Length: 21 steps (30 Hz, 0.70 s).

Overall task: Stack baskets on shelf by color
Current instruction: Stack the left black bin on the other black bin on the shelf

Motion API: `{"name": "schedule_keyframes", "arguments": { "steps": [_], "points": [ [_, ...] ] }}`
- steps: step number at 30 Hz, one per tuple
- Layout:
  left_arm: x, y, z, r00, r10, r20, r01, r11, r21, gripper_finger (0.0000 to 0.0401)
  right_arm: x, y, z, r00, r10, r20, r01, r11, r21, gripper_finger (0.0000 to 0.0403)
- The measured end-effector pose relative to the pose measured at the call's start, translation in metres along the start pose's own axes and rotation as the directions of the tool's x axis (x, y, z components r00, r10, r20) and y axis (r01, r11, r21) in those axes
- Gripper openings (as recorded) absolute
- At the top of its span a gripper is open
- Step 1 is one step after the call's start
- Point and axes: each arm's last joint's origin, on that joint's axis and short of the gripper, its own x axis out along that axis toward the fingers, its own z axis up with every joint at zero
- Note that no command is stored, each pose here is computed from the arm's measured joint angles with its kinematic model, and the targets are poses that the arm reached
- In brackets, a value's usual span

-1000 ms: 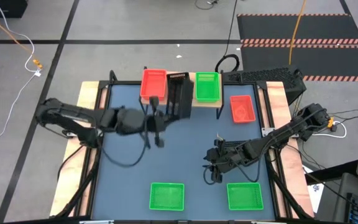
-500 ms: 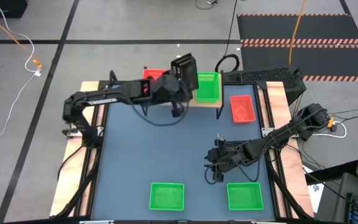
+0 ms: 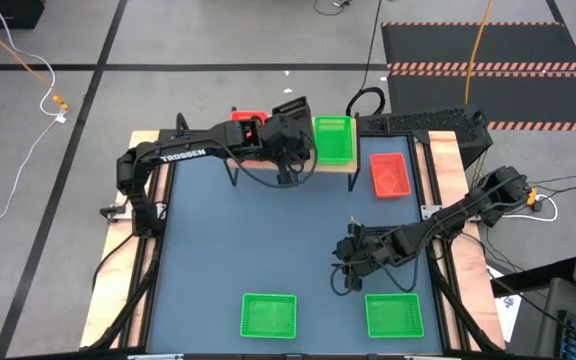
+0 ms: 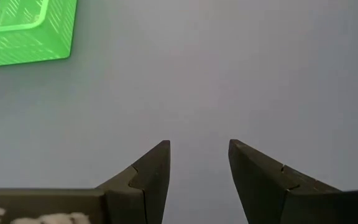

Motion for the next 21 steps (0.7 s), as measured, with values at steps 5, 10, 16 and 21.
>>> {"name": "schedule_keyframes", "arguments": {
  "steps": [5, 10, 16, 21],
  "points": [
    [0.0, 0.005, -0.007, 0.998, -0.014, -0.055, 0.014, 1.0, -0.003, 0.0025, 0.0, 0.0, 0.0, 1.0, -0.01, 0.009, 0.01, 1.0, 0.0, 0.0157],
    [0.0, 0.007, -0.012, 0.995, -0.023, -0.102, 0.023, 1.0, -0.001, 0.0023, 0.0, 0.0, 0.0, 1.0, -0.015, 0.011, 0.015, 1.0, -0.003, 0.0157],
    [0.0, 0.007, -0.012, 0.994, -0.022, -0.105, 0.022, 1.0, -0.001, 0.0052, 0.0, 0.0, 0.001, 1.0, -0.014, 0.013, 0.014, 1.0, -0.002, 0.0157],
    [0.0, 0.008, -0.012, 0.994, -0.016, -0.105, 0.016, 1.0, 0.0, 0.0109, 0.0, 0.0, 0.001, 1.0, -0.014, 0.013, 0.014, 1.0, -0.002, 0.0157]
  ]
}}
